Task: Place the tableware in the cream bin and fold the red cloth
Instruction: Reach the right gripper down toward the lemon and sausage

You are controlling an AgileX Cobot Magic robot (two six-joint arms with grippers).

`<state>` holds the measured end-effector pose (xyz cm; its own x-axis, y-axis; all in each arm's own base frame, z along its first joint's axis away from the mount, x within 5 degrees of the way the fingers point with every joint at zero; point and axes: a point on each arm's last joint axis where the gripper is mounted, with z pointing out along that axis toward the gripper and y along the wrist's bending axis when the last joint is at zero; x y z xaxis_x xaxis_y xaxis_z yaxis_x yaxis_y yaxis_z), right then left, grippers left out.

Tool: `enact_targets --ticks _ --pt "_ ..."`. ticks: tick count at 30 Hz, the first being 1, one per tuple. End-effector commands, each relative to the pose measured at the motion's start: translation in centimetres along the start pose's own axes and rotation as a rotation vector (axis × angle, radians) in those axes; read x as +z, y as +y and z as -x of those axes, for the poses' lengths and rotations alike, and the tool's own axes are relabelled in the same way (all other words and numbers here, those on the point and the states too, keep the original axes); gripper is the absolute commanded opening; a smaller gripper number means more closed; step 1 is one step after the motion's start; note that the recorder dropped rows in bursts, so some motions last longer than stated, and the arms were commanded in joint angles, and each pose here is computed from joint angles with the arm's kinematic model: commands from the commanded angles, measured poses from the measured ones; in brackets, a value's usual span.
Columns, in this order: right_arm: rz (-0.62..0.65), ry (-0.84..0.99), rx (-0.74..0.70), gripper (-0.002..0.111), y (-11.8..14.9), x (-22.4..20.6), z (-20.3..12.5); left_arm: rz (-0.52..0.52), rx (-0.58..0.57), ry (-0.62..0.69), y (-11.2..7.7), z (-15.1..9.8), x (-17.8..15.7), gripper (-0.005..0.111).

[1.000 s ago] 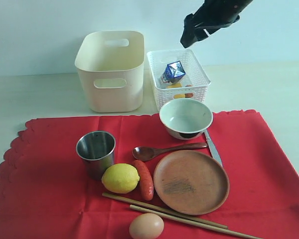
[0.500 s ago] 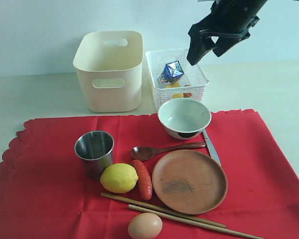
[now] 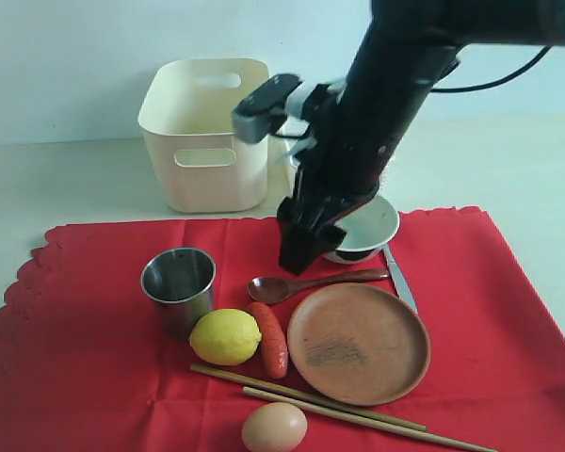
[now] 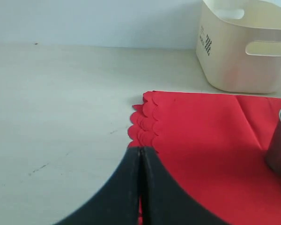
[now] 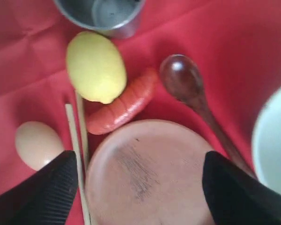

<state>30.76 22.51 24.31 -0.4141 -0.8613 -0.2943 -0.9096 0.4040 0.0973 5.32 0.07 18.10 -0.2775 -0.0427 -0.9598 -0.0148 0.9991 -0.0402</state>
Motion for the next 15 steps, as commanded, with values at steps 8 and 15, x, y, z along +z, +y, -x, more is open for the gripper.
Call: enact_targets --ticks 8,15 --pt "-0.023 -0.058 -0.375 0.07 5.3 4.7 1.5 0.001 -0.001 -0.015 0.0 0.0 0.0 0.0" --pt "0.034 -0.043 -0.368 0.07 5.3 7.9 1.6 0.001 -0.001 -0.015 0.0 0.0 0.0 0.0"
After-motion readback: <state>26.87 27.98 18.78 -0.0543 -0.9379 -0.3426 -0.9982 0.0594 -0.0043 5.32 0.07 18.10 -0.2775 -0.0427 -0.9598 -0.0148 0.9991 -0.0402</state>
